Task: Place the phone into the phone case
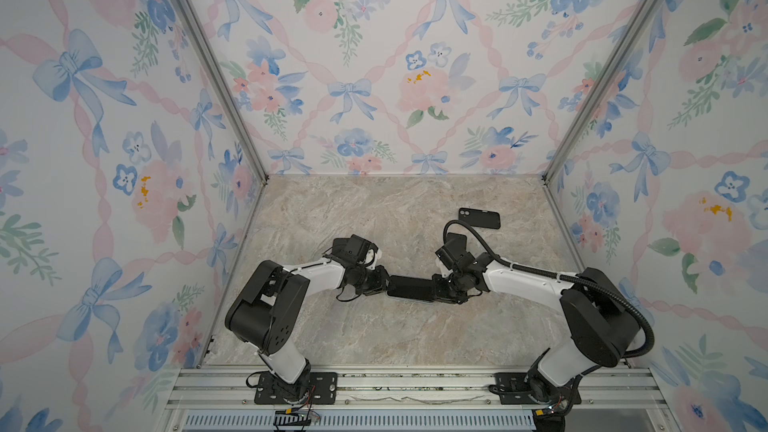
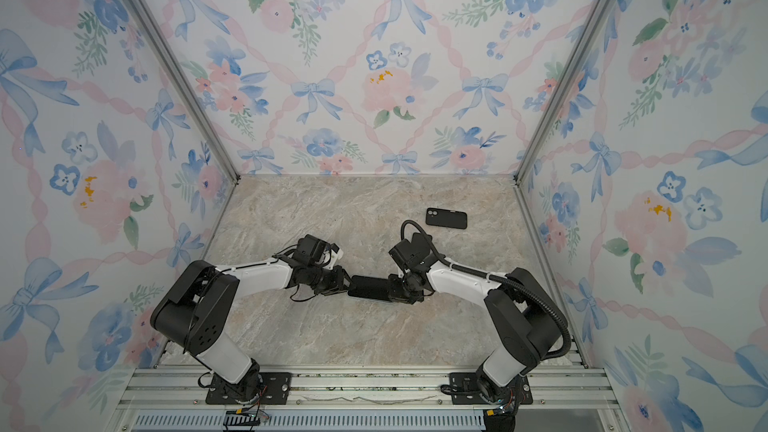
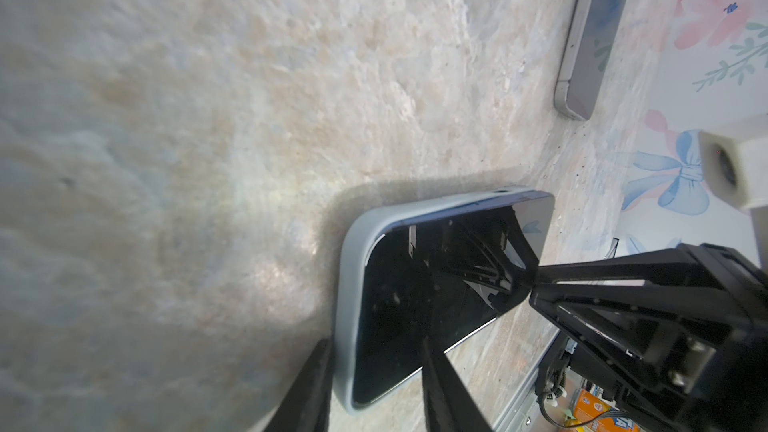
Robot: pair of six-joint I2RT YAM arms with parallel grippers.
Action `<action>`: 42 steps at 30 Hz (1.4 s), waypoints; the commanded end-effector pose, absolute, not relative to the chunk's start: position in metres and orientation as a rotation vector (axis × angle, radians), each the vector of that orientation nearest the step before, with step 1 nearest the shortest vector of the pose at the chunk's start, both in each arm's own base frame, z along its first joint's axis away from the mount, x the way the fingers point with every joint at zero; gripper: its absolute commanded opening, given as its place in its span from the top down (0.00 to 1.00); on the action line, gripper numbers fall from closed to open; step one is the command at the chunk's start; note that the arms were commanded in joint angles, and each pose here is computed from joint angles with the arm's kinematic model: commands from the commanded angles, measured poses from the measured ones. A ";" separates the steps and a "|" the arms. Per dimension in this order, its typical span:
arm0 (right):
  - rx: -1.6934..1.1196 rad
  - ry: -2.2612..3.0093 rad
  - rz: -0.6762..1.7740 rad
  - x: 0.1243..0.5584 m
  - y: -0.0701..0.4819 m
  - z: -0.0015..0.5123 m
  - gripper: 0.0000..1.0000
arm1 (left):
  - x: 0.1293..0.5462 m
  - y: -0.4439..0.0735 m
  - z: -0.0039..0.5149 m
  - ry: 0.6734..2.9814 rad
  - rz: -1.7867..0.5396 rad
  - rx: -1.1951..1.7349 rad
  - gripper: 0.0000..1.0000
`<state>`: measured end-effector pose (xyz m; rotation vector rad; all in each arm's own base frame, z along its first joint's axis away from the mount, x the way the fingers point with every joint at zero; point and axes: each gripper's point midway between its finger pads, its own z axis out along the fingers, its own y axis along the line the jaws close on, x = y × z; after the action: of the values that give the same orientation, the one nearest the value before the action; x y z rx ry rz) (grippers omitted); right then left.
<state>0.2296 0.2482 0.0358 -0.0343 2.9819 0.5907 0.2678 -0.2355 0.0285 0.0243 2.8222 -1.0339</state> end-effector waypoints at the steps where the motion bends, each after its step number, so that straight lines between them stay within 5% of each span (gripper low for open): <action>1: -0.054 3.009 0.578 0.223 0.250 0.028 0.79 | 0.254 -0.236 0.022 2.840 -1.081 0.026 0.63; 42: -0.135 3.058 0.490 0.207 0.265 -0.006 0.87 | 0.251 -0.245 0.025 2.820 -1.169 0.031 0.65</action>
<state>0.2271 0.2492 0.0270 -0.0287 2.9966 0.4973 0.2680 -0.2362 0.0277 -0.0049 2.7888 -1.0809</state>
